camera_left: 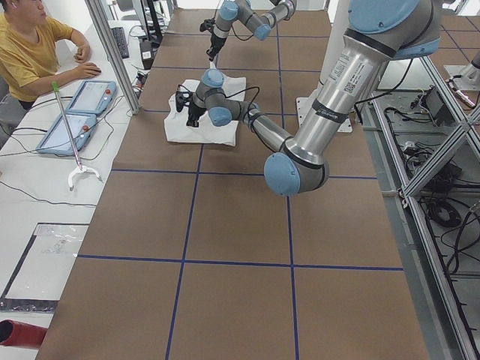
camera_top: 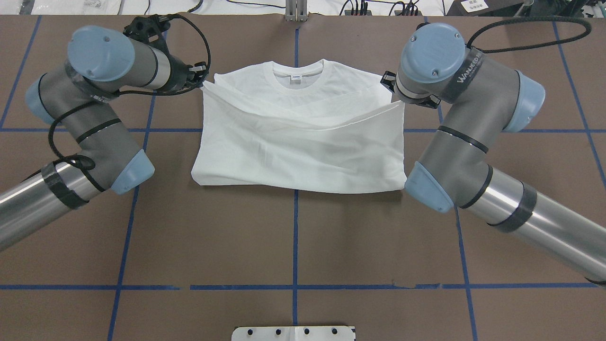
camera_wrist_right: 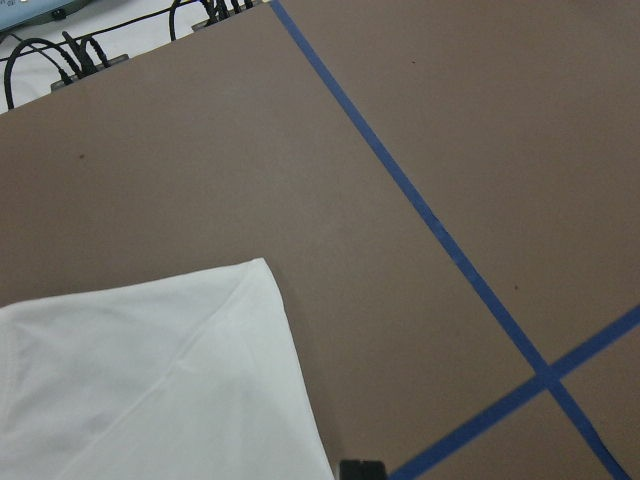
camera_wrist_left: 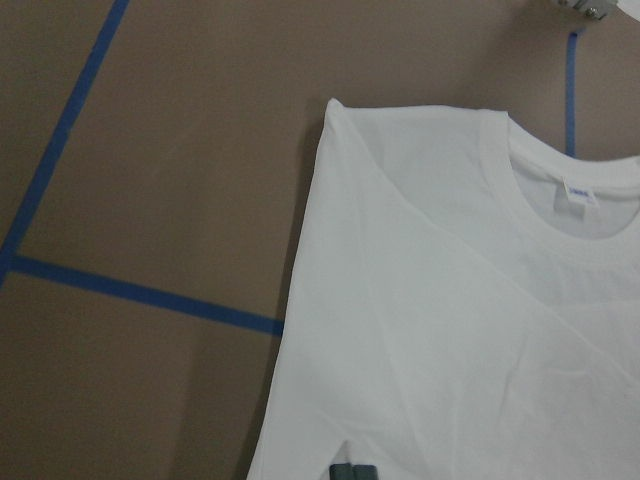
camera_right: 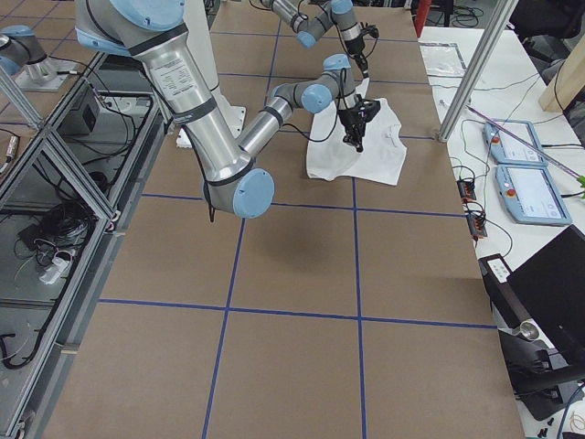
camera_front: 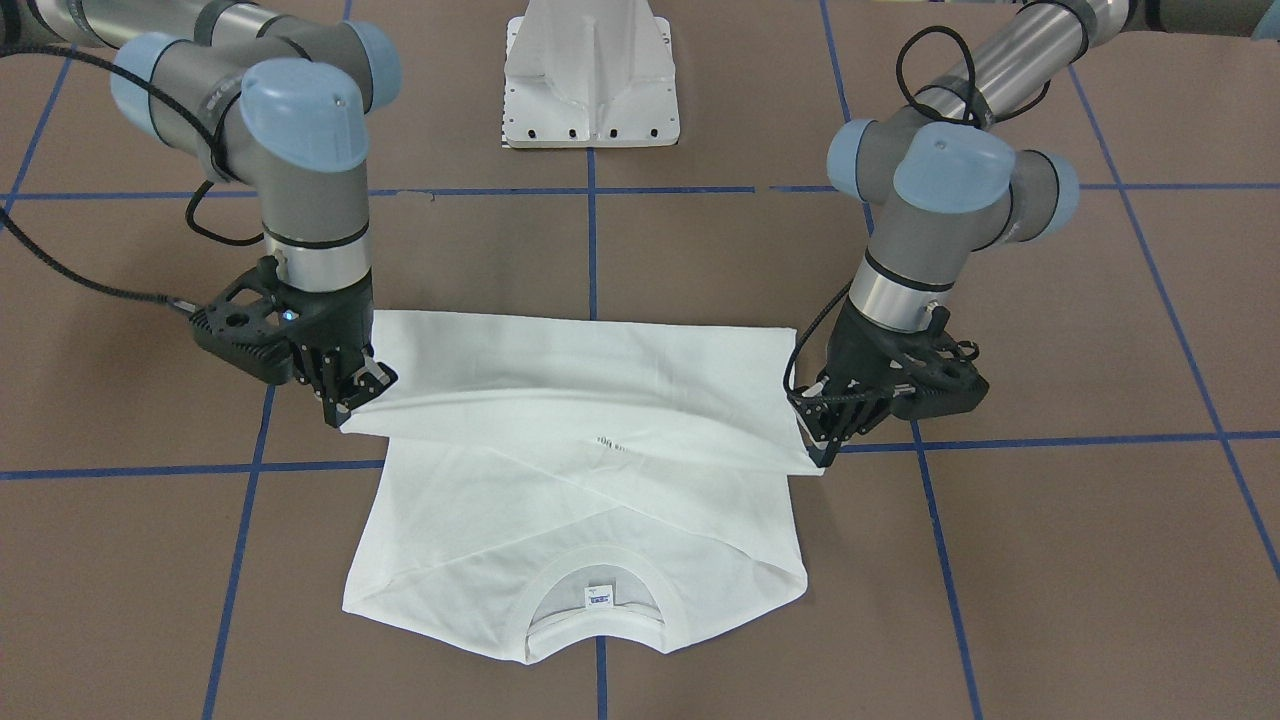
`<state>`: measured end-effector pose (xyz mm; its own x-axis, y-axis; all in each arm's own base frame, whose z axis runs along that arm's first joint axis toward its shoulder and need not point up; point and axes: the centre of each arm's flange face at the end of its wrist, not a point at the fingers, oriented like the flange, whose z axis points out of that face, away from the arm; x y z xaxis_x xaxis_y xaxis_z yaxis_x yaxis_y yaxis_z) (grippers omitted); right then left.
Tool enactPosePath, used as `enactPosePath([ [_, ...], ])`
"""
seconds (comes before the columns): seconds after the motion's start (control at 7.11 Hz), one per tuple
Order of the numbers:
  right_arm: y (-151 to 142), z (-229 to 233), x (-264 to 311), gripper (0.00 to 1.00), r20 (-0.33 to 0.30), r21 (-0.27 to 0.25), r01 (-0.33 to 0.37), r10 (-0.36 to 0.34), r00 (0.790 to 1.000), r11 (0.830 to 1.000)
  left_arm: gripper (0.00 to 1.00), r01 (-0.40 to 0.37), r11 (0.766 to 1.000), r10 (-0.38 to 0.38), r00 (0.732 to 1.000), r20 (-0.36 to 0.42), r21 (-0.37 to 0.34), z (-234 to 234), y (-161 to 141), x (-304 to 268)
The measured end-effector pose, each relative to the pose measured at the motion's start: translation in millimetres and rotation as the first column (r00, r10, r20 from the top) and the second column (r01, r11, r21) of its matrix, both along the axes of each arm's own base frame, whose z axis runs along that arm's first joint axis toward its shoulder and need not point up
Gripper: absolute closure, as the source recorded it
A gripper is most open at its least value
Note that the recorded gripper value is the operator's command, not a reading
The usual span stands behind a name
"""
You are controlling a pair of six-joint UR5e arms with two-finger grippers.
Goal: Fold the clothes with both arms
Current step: 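Release the hem and hold both grippers near the collar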
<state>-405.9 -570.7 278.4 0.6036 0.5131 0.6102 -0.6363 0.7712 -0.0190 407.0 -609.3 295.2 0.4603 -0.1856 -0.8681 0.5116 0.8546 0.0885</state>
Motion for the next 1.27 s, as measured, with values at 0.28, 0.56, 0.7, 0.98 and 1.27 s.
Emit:
enactPosePath([
  [0.28,-59,43,-20,1.00,-0.003,-0.010,-0.007,0.007,1.000,1.000,1.00,0.010,1.000,-0.011,1.000,0.016,0.027,22,-49,21],
  [0.56,-83,67,-35,1.00,-0.012,-0.014,-0.007,0.007,1.000,1.000,0.91,-0.003,0.998,0.001,1.000,0.024,0.069,39,-67,33],
  [0.7,-86,70,-37,1.00,-0.011,-0.013,-0.007,0.006,1.000,1.000,0.74,-0.006,0.997,0.004,1.000,0.024,0.078,41,-70,35],
  [0.98,-87,69,-38,0.25,-0.006,-0.007,-0.006,0.006,1.000,1.000,0.43,-0.008,0.996,0.006,1.000,0.023,0.085,46,-72,37],
  [1.27,-86,62,-38,0.00,0.006,0.006,-0.005,0.005,1.000,1.000,0.42,-0.005,0.996,0.003,1.000,0.022,0.087,47,-73,36],
])
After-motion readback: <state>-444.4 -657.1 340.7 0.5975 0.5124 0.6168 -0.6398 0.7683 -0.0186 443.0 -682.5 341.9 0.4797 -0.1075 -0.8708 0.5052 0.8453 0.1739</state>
